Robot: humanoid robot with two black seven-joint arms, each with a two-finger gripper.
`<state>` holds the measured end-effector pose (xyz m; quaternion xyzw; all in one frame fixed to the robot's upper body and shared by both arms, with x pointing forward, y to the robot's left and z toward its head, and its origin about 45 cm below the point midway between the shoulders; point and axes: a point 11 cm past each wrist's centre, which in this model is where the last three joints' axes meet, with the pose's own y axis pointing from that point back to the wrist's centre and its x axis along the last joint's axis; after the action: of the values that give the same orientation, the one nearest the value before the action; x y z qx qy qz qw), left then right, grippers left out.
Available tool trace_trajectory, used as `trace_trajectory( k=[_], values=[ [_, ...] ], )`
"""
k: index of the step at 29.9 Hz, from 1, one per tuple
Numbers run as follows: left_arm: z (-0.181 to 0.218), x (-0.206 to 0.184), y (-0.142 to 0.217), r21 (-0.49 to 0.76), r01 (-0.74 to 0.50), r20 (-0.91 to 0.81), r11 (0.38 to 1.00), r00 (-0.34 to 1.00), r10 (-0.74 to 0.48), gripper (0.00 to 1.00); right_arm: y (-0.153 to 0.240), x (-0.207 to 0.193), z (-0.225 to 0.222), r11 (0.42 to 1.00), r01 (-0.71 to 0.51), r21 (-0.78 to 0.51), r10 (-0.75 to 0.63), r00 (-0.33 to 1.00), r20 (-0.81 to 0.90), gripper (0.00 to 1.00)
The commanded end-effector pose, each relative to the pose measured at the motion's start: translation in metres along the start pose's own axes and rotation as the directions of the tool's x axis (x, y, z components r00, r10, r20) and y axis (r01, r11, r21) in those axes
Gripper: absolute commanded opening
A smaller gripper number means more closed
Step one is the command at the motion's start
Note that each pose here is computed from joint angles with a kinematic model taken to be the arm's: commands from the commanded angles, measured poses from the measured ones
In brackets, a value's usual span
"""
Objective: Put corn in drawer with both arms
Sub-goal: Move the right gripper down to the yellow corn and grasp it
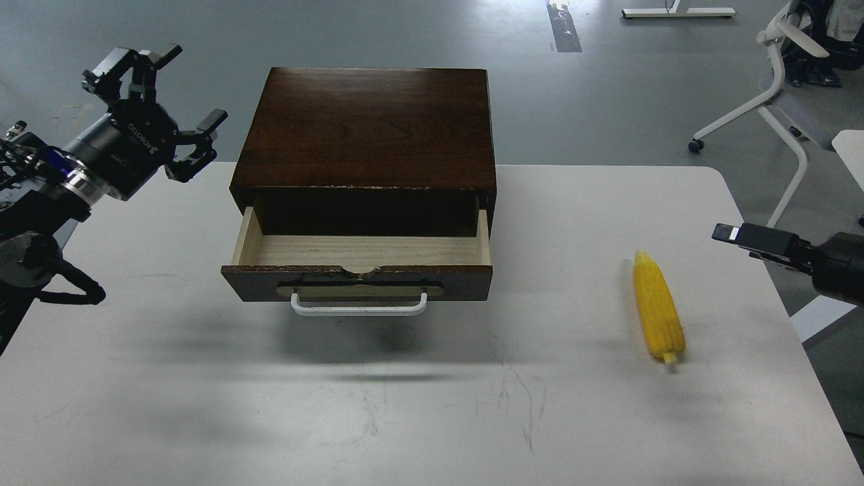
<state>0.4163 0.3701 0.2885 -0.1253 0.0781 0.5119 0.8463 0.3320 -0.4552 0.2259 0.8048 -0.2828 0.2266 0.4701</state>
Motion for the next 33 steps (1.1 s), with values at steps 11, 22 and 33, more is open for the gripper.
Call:
trace_trajectory(
  k=[11, 22, 33],
  values=[
    [0.007, -0.001, -0.002, -0.021, 0.005, 0.000, 1.000, 1.000, -0.005, 0.99, -0.024, -0.004, -0.013, 0.981, 0.180, -0.068, -0.191, 0.951, -0.242, 1.00],
    [0.018, -0.001, -0.004, -0.054, 0.004, 0.002, 0.999, 1.000, -0.004, 0.99, -0.057, -0.044, -0.012, 0.947, 0.309, -0.085, -0.320, 0.910, -0.263, 1.00],
    [0.027, 0.000, -0.005, -0.081, 0.001, 0.000, 0.997, 1.000, -0.001, 0.98, -0.077, -0.062, -0.013, 0.936, 0.340, -0.094, -0.352, 0.884, -0.309, 0.75]
  ],
)
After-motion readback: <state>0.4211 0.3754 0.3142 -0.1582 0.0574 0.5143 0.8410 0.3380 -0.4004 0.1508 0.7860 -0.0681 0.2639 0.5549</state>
